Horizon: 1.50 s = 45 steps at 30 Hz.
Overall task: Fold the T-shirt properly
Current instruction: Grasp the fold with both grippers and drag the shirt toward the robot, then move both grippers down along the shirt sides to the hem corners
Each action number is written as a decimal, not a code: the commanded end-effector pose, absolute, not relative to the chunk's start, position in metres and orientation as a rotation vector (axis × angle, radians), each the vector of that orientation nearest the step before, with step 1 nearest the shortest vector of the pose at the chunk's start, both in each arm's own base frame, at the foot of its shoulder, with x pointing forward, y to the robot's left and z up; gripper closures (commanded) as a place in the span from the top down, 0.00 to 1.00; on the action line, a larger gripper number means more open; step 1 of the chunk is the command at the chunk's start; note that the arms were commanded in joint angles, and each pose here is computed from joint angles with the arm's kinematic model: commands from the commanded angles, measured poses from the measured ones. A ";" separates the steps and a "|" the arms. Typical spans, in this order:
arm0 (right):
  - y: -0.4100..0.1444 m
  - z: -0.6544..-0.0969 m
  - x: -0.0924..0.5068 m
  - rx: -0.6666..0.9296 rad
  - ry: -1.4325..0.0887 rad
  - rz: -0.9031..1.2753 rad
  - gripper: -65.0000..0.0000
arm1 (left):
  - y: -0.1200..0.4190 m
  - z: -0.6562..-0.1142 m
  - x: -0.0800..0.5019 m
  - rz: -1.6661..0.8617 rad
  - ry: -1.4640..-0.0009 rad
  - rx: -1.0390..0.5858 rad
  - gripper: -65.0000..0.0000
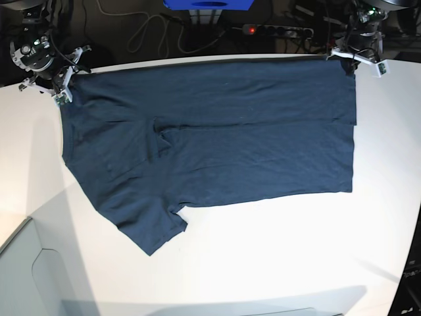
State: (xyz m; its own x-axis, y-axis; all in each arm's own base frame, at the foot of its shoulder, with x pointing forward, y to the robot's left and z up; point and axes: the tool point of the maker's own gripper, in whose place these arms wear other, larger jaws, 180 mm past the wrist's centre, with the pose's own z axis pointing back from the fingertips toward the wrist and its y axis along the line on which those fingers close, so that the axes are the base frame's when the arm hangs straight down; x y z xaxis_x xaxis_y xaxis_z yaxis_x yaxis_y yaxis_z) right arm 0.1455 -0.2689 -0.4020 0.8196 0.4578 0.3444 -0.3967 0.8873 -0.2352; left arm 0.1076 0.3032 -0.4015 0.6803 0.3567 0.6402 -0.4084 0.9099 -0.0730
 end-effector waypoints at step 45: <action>-0.264 -0.338 0.262 -0.233 -0.755 0.339 0.38 | 0.368 -0.289 0.326 0.408 -1.197 0.138 0.42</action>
